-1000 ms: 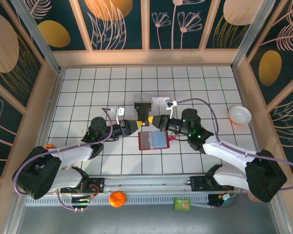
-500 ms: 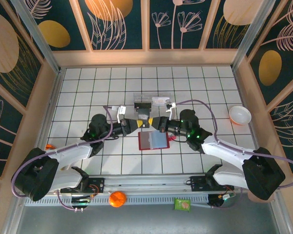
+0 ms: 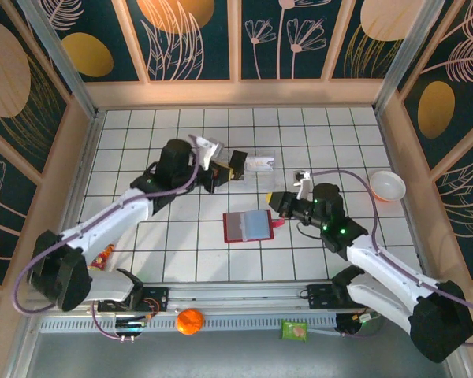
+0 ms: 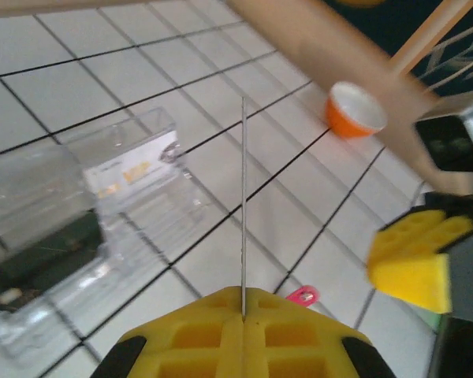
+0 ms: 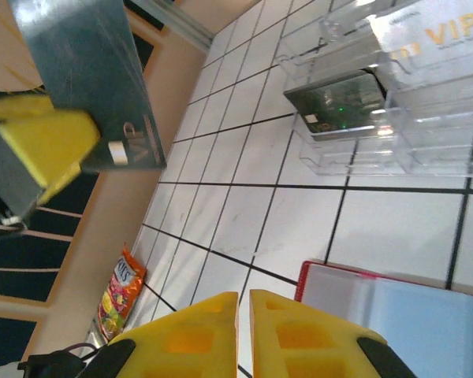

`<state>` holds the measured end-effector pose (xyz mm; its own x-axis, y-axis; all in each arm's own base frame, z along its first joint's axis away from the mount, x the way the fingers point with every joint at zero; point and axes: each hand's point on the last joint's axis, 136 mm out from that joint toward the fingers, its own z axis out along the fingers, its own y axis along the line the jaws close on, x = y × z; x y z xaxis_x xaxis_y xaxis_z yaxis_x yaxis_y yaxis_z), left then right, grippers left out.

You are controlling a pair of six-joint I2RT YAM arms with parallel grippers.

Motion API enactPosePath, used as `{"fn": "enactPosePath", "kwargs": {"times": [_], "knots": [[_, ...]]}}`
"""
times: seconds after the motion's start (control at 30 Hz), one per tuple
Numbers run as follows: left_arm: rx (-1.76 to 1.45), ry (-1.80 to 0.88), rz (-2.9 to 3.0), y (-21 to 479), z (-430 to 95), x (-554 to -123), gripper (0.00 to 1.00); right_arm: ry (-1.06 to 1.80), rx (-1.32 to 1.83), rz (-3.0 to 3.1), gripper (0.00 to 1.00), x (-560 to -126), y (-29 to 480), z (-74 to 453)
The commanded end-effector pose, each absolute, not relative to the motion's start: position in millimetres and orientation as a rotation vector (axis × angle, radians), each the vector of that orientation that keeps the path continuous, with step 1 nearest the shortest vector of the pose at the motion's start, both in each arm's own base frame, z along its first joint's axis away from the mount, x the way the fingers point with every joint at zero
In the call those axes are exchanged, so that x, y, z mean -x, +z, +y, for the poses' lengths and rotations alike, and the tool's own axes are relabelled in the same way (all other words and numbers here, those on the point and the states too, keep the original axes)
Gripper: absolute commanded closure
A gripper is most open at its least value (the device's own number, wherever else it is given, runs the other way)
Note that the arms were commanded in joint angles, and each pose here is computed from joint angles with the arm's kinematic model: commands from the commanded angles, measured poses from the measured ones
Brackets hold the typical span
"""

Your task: Take the credit cards out of the card holder

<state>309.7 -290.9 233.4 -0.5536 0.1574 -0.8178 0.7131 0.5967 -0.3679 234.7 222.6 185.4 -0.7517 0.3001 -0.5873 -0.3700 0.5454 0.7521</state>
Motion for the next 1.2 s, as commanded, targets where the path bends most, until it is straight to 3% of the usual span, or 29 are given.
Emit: {"fn": "enactPosePath", "kwargs": {"times": [0.0,0.37,0.7,1.17], "knots": [[-0.997,-0.650,2.126,209,-281,-311,1.00,1.204,0.030,2.099,0.87,-233,178,210],[-1.465,-0.156,1.926,211,-272,-354,1.00,1.163,-0.020,2.124,0.89,-237,169,196],[-1.713,0.012,2.029,151,-266,-377,1.00,1.091,-0.072,2.169,0.90,-246,163,184],[-1.774,-0.003,1.934,132,-276,-380,1.00,1.081,-0.120,2.224,0.90,-257,150,185]]}}
